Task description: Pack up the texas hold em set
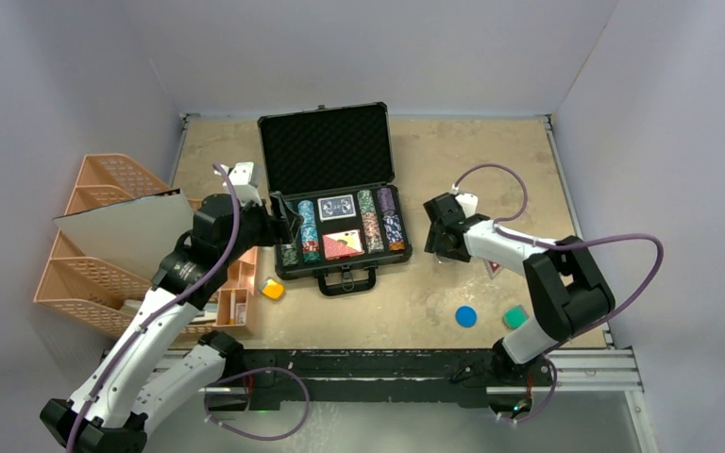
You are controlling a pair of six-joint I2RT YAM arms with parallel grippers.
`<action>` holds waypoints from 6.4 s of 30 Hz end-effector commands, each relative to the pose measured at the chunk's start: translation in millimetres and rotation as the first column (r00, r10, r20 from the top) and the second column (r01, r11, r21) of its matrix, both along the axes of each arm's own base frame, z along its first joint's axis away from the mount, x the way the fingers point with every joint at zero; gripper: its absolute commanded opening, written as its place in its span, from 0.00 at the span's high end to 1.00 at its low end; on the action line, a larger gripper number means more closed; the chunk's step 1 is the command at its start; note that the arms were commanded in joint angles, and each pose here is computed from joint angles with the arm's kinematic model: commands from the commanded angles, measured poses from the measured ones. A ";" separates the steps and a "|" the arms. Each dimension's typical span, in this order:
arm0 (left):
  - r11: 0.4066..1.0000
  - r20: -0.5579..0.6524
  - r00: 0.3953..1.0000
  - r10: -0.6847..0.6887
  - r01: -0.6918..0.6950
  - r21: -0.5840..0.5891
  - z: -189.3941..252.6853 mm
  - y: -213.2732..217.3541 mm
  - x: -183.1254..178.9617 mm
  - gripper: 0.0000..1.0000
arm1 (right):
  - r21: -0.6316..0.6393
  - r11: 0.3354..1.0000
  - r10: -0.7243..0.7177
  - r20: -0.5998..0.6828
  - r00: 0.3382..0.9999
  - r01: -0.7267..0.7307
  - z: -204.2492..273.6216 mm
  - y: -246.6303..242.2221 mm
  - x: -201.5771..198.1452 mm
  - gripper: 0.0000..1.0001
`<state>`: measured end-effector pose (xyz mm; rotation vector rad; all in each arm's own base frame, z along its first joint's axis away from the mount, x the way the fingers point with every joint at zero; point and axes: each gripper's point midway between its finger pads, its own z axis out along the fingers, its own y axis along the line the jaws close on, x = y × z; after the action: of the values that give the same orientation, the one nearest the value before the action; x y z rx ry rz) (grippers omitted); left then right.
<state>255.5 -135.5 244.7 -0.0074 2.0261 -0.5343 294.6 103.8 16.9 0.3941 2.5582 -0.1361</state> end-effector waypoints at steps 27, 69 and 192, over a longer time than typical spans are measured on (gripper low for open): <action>1.000 0.003 1.000 0.025 -0.025 -0.001 -1.2 3.6 5.8 0.31 | 0.209 0.968 0.059 0.352 0.934 -0.140 101.6 46.0 37.6 0.53; 0.995 -0.003 0.995 0.097 -0.097 0.021 -5.8 16.4 9.8 0.31 | -0.017 0.880 0.448 0.362 0.817 -0.474 80.5 282.0 97.7 0.29; 0.996 0.045 0.995 0.089 -0.090 0.001 23.8 15.2 15.4 0.32 | 0.303 0.947 -0.025 0.410 0.912 -0.110 121.8 52.1 17.9 0.36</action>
<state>263.2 -121.8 221.9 -0.0915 2.0892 -0.4556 294.2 86.3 99.9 0.6833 2.2096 0.0657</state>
